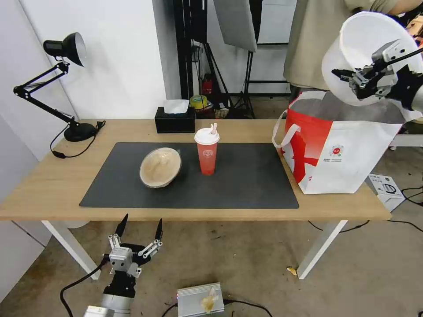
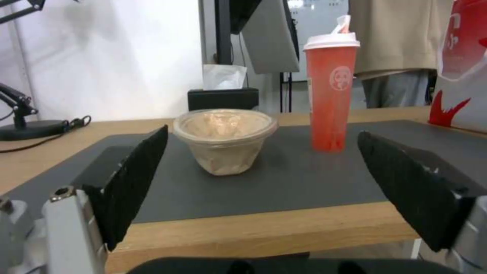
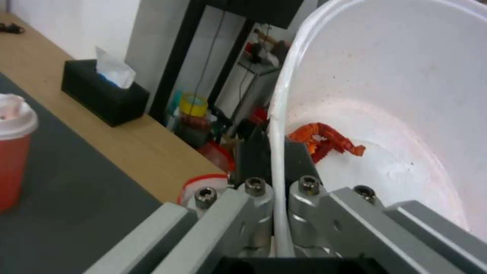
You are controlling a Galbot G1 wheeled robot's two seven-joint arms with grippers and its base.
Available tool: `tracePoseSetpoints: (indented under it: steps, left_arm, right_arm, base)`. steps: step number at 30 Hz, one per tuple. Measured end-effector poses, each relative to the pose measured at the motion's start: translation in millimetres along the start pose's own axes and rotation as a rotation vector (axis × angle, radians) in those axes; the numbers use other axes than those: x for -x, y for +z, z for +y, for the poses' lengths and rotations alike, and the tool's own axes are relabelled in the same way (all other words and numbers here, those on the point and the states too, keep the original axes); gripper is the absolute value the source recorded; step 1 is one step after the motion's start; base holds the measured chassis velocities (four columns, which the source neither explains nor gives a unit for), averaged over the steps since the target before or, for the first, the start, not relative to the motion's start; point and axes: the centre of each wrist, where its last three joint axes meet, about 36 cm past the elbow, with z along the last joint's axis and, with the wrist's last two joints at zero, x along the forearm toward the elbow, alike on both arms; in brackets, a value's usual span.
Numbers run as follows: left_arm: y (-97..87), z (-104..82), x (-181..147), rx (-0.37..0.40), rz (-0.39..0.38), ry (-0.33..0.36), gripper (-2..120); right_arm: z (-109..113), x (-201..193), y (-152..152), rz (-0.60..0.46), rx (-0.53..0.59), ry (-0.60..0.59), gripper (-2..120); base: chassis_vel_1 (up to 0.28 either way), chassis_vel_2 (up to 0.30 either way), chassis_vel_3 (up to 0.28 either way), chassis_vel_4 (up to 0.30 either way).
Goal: Pick up the trash from the table and place it into the takeout bag.
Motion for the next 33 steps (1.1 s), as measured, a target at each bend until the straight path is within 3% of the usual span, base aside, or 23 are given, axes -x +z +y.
tracePoseSetpoints:
  steps: [14,33]
  left_arm:
    - [-1.8,-2.9,0,-0.007,-0.010,0.008,100]
    - [5.4,-0.8,-1,-0.004,0.004,0.004,100]
  right_arm:
    - [-11,33,42,0.038,-0.012,0.048,0]
    - [-23,70,77,0.055,-0.020,0.101,0]
  base:
    - [0.000,0.000,0.000,0.000]
    - [0.000,0.000,0.000,0.000]
